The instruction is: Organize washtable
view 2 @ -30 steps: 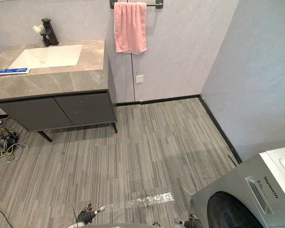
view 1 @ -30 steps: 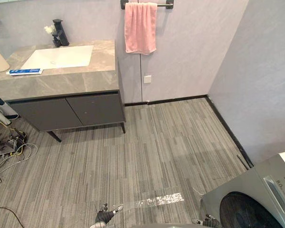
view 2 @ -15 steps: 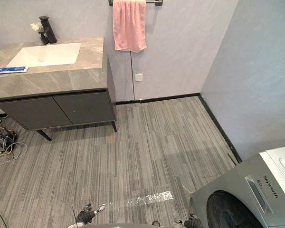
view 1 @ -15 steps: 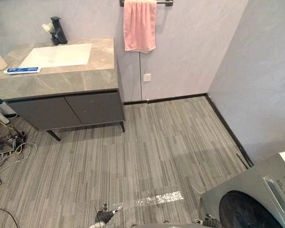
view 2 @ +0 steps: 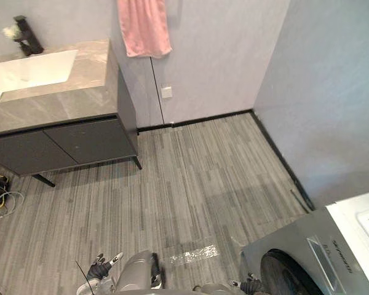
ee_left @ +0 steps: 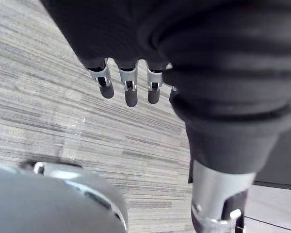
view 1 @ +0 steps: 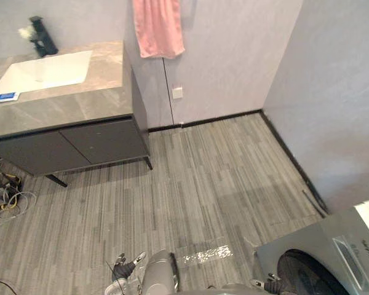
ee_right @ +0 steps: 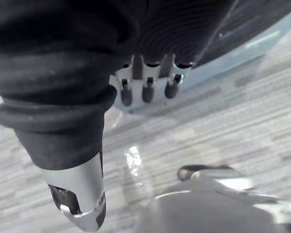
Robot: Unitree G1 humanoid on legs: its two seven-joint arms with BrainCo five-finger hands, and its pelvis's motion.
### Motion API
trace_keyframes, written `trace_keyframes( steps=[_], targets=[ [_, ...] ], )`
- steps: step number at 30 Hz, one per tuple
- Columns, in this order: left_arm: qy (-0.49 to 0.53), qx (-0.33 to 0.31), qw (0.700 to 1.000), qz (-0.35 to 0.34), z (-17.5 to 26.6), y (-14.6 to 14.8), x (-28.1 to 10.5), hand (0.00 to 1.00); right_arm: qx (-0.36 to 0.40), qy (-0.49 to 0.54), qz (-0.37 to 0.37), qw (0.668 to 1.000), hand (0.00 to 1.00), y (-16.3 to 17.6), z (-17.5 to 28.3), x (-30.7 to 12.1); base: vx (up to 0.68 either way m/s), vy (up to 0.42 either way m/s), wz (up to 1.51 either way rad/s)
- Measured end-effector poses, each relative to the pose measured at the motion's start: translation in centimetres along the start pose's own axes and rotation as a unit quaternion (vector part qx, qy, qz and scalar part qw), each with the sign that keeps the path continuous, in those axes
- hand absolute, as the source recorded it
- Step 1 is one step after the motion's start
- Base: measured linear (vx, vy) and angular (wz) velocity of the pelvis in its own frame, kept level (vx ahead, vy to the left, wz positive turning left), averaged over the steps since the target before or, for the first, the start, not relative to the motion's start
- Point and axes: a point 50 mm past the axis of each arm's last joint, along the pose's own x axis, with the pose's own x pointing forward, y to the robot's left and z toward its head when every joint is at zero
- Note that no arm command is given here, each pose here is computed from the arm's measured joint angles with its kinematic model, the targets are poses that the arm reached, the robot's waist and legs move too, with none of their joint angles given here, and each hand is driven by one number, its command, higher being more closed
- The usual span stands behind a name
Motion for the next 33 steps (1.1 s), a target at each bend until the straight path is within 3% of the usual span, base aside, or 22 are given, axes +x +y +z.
trace_keyframes(
  steps=[3, 7, 12, 16, 18, 22, 28, 33],
  targets=[
    [-0.005, 0.016, 1.000, 0.010, 0.4, 1.3, 0.2, 0.00, 0.019, -0.019, 0.019, 0.999, 0.00, 1.7, 0.3, -0.3, 0.69, 0.126, -0.50],
    [-0.029, 0.021, 0.999, -0.019, 1.9, -0.7, 0.4, 0.00, -0.002, -0.099, 0.037, 0.994, 0.00, 2.8, 4.1, -0.5, 0.62, 0.107, -0.21],
    [-0.104, 0.012, 0.994, -0.032, 5.8, -1.8, 0.9, 0.00, -0.010, -0.318, 0.073, 0.945, 0.00, 5.4, 13.2, -4.3, 0.51, -0.076, 0.09],
    [-0.108, 0.013, 0.994, 0.003, 5.6, -0.1, 0.6, 0.00, -0.025, -0.375, 0.093, 0.922, 0.00, 6.7, 14.7, -6.4, 0.59, -0.363, 0.80],
    [-0.107, -0.017, 0.994, -0.011, 4.6, -1.4, -0.2, 0.00, -0.030, -0.435, 0.104, 0.894, 0.00, 6.8, 16.6, -8.4, 0.59, -0.396, 0.32],
    [-0.123, -0.036, 0.991, -0.042, 5.2, -3.2, -0.8, 0.00, 0.006, -0.474, 0.075, 0.877, 0.00, 5.5, 18.4, -9.3, 0.59, -0.316, 0.62],
    [-0.287, -0.086, 0.949, -0.101, 13.0, -5.3, -3.8, 0.00, 0.075, -0.543, 0.002, 0.836, 0.00, 1.9, 21.7, -11.3, 0.42, -0.052, 0.36],
    [-0.407, -0.063, 0.898, -0.154, 17.9, -8.1, -7.9, 0.00, 0.107, -0.526, -0.007, 0.844, 0.00, 1.6, 20.2, -11.2, 0.53, 0.099, 0.38]
  ],
)
